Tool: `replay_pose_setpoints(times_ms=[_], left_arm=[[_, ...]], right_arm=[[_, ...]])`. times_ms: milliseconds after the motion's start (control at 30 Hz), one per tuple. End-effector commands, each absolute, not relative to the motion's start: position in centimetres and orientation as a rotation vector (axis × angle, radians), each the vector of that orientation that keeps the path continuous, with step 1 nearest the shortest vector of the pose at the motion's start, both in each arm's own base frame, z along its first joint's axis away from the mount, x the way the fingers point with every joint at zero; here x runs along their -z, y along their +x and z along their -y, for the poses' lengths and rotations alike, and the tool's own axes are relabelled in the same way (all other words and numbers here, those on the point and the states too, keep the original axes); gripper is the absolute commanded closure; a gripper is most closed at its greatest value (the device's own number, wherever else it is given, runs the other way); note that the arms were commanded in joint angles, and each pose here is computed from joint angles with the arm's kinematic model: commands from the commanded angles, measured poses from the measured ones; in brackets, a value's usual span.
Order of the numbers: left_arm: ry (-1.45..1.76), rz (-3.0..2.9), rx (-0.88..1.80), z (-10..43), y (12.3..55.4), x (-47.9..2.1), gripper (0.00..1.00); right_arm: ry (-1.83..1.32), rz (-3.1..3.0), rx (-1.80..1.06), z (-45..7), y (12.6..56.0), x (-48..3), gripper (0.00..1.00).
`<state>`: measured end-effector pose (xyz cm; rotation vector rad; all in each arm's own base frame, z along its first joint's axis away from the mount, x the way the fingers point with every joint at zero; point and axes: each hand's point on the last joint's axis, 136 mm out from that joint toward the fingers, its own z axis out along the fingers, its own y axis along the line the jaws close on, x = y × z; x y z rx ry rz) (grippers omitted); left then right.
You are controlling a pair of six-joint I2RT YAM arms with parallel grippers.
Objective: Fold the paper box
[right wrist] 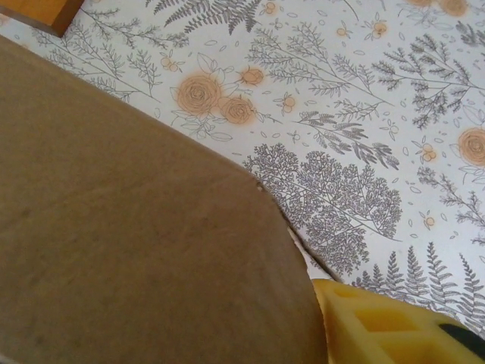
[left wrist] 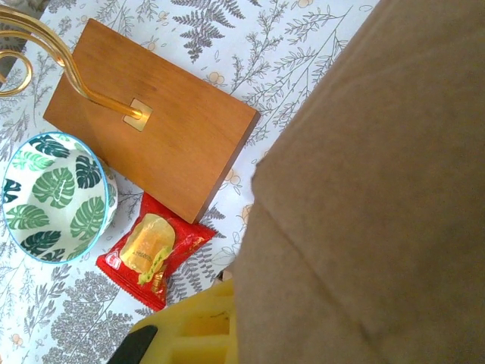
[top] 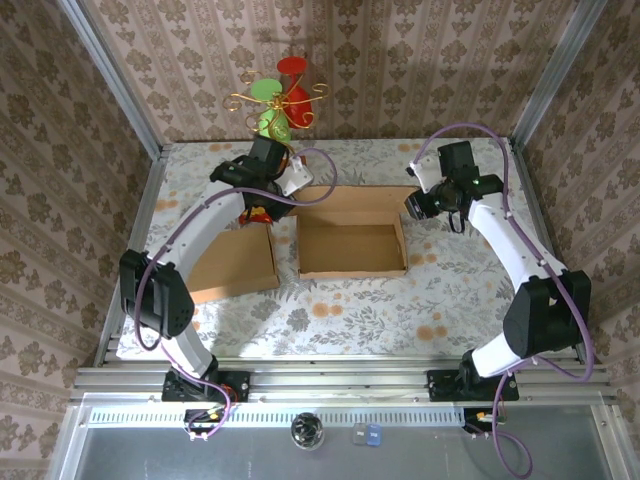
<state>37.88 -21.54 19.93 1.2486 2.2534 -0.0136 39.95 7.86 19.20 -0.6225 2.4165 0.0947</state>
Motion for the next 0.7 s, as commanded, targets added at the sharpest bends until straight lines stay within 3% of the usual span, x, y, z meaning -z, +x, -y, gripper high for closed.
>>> replay_pose_setpoints(times_ms=[0, 200, 333, 667], left_arm=[[1.237, -2.246, 0.034, 21.72, 38.48, -20.07, 1.0], [1.21, -2.259, 0.058, 22.03, 38.66, -19.8, 1.0], [1.179, -2.269, 0.068, 22.2, 38.95, -19.79, 1.0], [1.168, -2.272, 0.069, 22.17, 39.07, -19.84, 1.0]], right_arm=[[-0.656, -2.382, -0.082, -8.38, 41.05, -20.1, 0.62], [-0.638, -2.392, -0.082, -8.43, 41.28, -19.72, 0.87], [-0.629, -2.39, -0.073, -8.41, 41.24, -19.75, 0.98], [-0.571, -2.38, -0.129, -8.29, 40.68, -20.36, 1.0]])
